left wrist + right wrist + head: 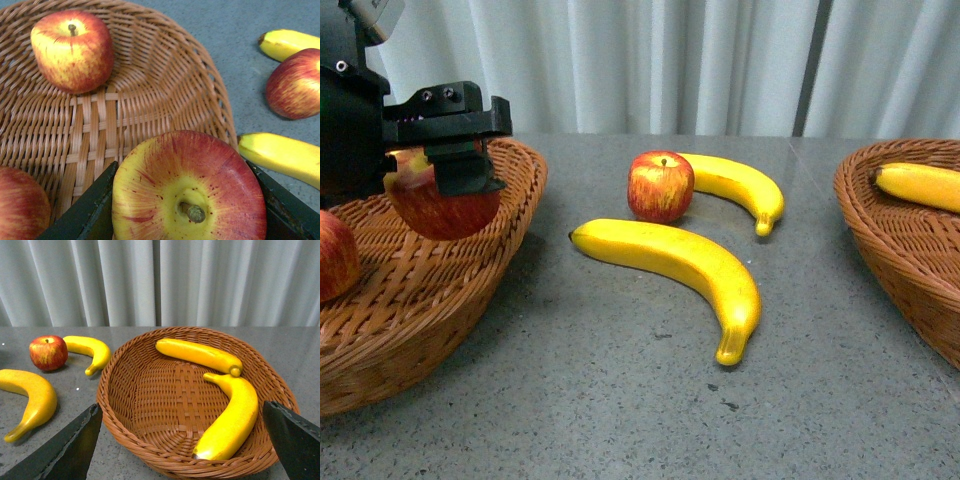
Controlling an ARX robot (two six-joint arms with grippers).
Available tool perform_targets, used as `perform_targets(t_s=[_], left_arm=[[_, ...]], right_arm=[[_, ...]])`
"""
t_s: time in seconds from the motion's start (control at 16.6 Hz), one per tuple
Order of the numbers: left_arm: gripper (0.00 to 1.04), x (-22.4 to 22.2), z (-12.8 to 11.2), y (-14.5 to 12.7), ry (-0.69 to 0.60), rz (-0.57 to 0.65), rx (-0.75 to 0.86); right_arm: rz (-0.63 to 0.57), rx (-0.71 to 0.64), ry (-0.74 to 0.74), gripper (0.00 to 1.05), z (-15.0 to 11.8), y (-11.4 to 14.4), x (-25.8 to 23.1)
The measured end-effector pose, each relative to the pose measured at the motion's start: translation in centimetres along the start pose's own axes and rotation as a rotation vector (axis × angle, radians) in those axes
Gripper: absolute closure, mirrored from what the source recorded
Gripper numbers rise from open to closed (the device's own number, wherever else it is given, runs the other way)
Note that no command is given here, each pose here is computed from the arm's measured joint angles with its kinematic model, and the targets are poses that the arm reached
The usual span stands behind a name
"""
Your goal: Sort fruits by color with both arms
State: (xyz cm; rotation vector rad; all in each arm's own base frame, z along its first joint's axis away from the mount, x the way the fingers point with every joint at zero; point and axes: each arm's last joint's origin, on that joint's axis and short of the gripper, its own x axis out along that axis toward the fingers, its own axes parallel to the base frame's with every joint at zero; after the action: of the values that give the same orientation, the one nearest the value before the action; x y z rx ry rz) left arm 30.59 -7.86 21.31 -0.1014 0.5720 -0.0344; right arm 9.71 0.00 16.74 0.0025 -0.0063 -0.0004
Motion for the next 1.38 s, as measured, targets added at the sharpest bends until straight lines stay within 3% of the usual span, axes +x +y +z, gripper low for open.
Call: perform_targets(t_s=[0.12, 0.3, 0.42, 0.54, 0.6, 0.84, 1.08, 1.38], left_arm=[[0.38, 0.3, -0.5, 0.5, 0.032, 0.037, -0.049], [0.05, -0.3, -0.4, -0.1, 0.024, 0.018, -0.051], [0.07, -1.7, 0.9, -2.2, -0.053, -0.079, -0.016], [0.07, -2.5, 3.8, -5.5, -0.204, -0.254, 0.121], [0.07, -1.7, 4.5, -6.8, -0.216, -0.298, 0.228], [0.07, 6.1, 5.2, -7.5, -0.127, -0.312, 0.479], [0.07, 9.5, 6.6, -8.5, -0.127, -0.386, 0.541], [0.07, 13.9, 4.9, -8.5, -0.046, -0.421, 0.555]], right_arm=[[0.000, 0.000, 0.000, 0.07, 0.0, 0.0, 0.0], [0.000, 0.000, 0.000, 0.07, 0.0, 0.0, 0.0], [0.000, 0.000, 0.000, 0.07, 0.0, 0.0, 0.0], [0.000, 0.000, 0.000, 0.07, 0.0, 0.0, 0.0], [0.000, 0.000, 0.000, 0.07, 0.0, 0.0, 0.0], [0.000, 0.000, 0.000, 0.07, 0.0, 0.0, 0.0], [0.000, 0.000, 0.000, 0.07, 0.0, 0.0, 0.0], [0.000, 0.000, 0.000, 0.07, 0.0, 0.0, 0.0]])
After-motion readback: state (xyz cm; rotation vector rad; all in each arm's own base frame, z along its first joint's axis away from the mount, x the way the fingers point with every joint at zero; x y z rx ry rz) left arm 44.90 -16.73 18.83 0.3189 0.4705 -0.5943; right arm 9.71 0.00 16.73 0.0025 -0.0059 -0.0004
